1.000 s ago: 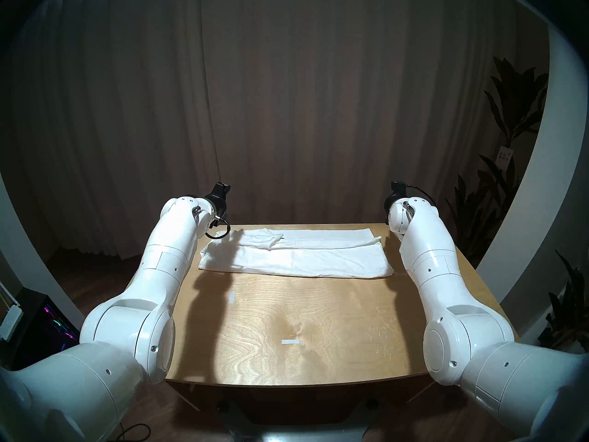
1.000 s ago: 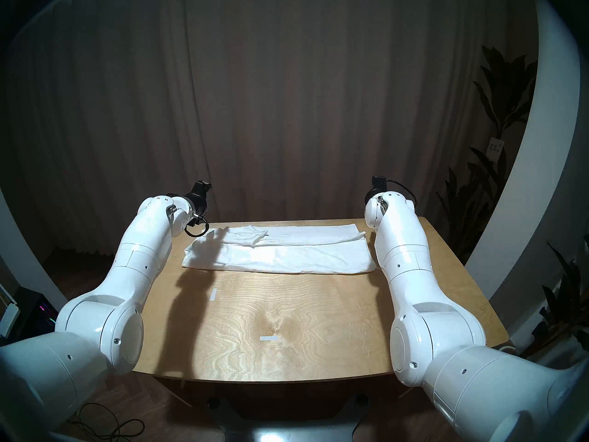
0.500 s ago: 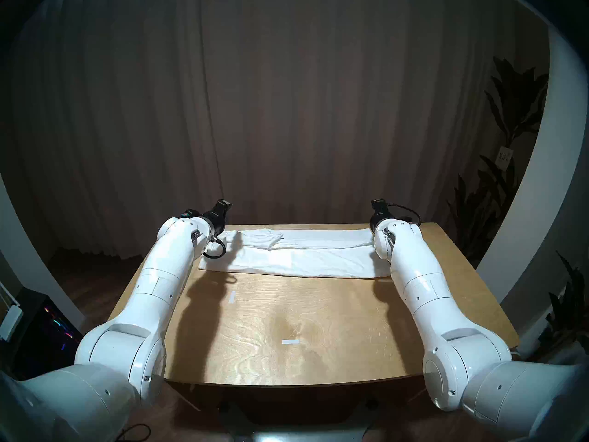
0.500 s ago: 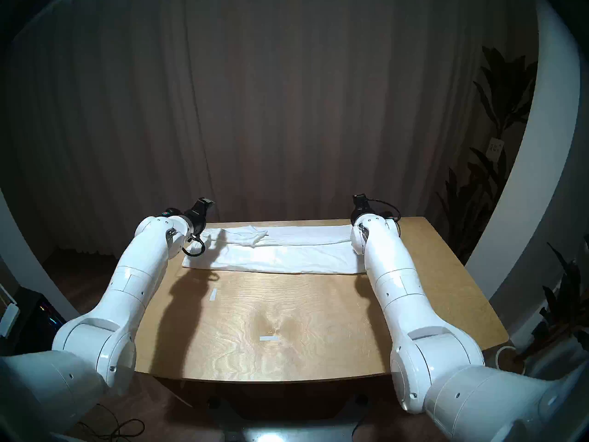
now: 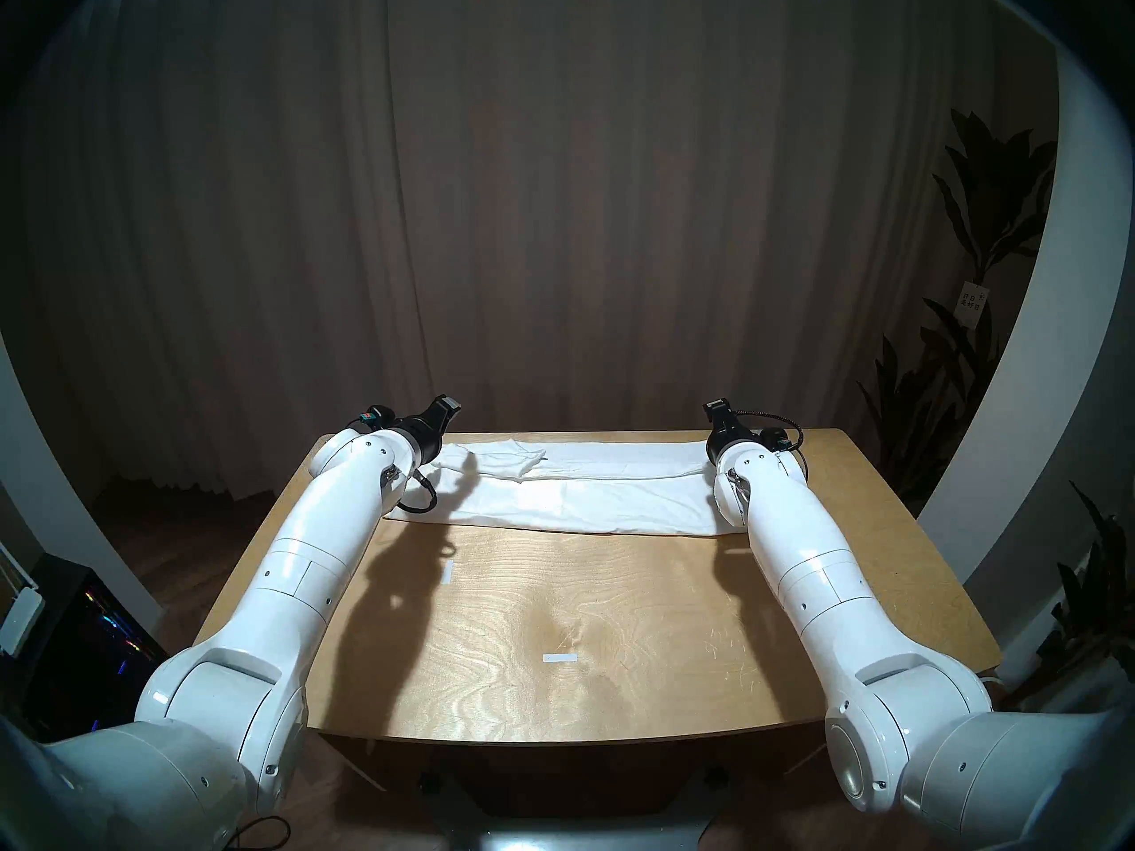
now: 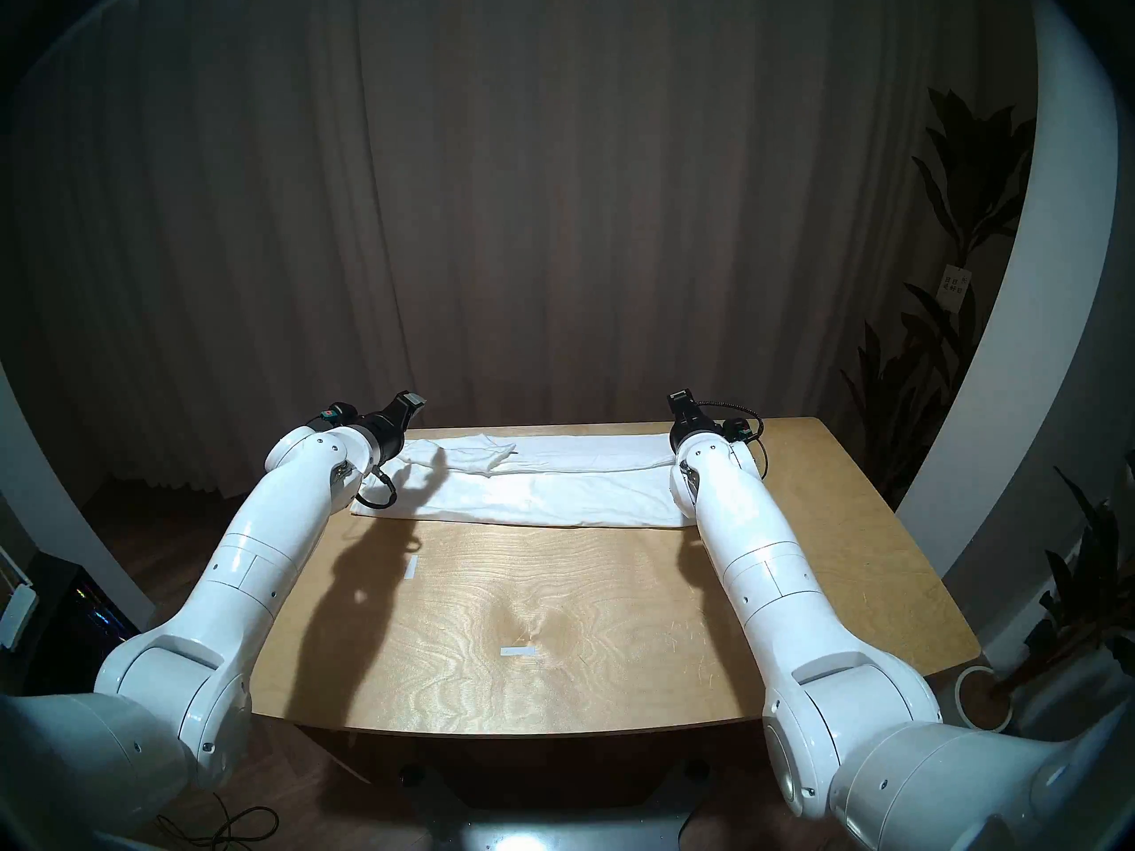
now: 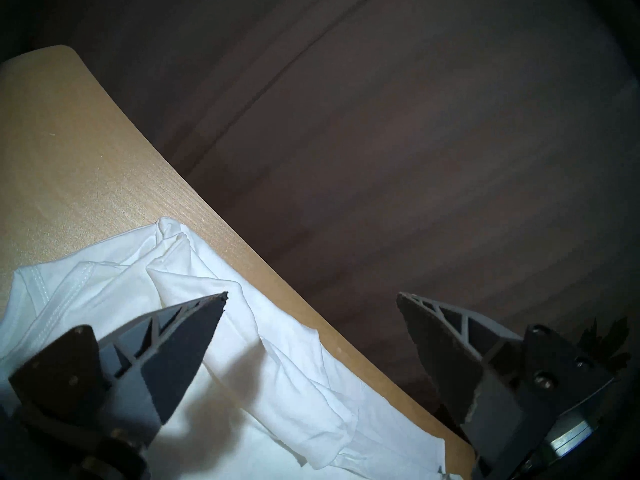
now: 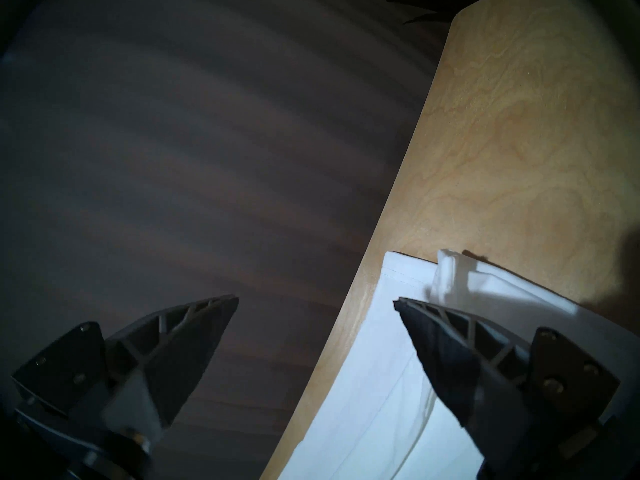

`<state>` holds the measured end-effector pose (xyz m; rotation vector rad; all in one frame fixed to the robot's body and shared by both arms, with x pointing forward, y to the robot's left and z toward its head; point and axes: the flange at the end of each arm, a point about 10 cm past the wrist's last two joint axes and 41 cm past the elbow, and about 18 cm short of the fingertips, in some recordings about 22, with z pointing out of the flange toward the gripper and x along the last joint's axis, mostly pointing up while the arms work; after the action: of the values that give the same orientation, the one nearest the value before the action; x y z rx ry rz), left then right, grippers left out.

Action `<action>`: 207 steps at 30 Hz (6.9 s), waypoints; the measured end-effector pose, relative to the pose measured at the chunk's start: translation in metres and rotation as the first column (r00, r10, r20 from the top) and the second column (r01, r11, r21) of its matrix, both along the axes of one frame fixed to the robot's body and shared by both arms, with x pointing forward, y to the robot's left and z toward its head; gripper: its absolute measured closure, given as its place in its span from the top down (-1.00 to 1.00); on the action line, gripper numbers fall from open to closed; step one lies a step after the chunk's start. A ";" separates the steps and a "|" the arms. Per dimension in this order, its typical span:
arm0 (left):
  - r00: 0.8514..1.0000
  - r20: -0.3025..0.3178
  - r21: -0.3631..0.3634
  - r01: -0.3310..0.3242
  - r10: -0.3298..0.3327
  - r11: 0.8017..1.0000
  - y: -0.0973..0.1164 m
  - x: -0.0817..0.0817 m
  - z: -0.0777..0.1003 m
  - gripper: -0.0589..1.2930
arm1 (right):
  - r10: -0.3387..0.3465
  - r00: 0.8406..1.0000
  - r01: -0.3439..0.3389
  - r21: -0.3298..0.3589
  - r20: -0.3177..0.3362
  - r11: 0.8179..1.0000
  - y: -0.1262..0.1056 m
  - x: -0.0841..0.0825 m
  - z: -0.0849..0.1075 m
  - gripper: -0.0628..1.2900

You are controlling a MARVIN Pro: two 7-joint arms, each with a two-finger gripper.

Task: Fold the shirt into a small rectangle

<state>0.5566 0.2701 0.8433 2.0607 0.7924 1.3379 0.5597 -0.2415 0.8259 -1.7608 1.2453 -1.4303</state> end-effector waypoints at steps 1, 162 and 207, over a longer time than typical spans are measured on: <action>1.000 0.002 0.008 0.001 -0.001 1.000 0.000 -0.001 0.000 0.92 | 0.002 1.000 -0.002 -0.007 0.001 1.000 0.000 -0.001 -0.001 0.90; 0.918 -0.296 -0.193 -0.327 0.263 0.925 0.040 -0.038 -0.065 0.61 | 0.205 0.927 0.207 -0.884 0.314 0.419 -0.058 -0.157 0.052 0.90; 0.966 -0.080 0.035 -0.245 0.248 0.969 -0.054 -0.001 -0.019 -0.95 | 0.099 0.961 0.187 -0.873 0.257 0.451 -0.079 -0.182 0.027 0.90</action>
<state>0.5557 0.2162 0.8246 2.1028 1.1052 1.4035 0.3775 -0.3206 0.8534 -1.9931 0.2961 -2.5733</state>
